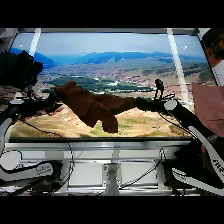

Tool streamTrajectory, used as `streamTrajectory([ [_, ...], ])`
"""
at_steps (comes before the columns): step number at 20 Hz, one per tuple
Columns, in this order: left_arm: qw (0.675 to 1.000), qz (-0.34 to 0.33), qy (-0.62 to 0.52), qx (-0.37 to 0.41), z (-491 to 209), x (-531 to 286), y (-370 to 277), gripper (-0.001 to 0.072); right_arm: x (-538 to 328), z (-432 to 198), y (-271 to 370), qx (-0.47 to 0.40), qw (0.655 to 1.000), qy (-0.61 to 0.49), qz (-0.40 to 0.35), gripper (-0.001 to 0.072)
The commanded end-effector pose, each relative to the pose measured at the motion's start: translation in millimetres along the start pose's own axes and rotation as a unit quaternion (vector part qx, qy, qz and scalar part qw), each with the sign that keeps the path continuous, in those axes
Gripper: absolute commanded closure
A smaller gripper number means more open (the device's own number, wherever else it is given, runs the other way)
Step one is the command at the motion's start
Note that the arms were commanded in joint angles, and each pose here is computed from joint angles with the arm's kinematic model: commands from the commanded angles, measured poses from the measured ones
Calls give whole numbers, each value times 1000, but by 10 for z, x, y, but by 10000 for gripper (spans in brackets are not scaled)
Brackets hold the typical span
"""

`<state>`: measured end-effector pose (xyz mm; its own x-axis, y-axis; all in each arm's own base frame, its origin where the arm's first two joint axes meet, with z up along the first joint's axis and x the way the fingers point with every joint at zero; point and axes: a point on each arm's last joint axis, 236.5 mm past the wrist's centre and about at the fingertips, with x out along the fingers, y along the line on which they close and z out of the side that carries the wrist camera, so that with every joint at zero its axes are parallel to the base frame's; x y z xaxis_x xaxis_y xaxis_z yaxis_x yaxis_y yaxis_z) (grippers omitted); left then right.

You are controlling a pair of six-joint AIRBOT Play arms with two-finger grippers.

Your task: Fold the clothes and pants, and hang the long-sleeved shirts on hangers.

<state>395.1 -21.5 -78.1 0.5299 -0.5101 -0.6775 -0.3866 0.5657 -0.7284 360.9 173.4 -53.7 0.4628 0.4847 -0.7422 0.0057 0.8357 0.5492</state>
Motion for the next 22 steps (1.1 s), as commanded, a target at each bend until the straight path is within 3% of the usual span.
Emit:
streamTrajectory([
  [1,999,-34,1,-21,-1,129,-95,239,-2,8,5,0,1000,-1,0,692],
  [2,999,-43,1,-11,-15,165,-152,309,-3,8,6,0,1000,-1,0,692],
  [4,998,-64,-2,-8,-24,207,-285,658,-3,6,6,0,1000,-1,1,692],
  [5,997,-78,-9,-3,1,207,-371,688,-3,9,6,0,1000,-1,0,693],
  [9,974,-215,-64,-18,292,-52,-971,688,-13,124,-46,-15,1000,-25,-11,693],
  [14,892,-426,-153,-12,793,-1145,-1755,690,-475,726,9,-20,989,-147,-10,693],
  [19,853,-470,-218,65,863,-2031,-2144,690,-1357,1307,-155,-13,961,-277,-25,693],
  [22,827,-492,-251,103,777,-2481,-2403,690,-1802,1476,4,-70,944,-322,-31,693],
])
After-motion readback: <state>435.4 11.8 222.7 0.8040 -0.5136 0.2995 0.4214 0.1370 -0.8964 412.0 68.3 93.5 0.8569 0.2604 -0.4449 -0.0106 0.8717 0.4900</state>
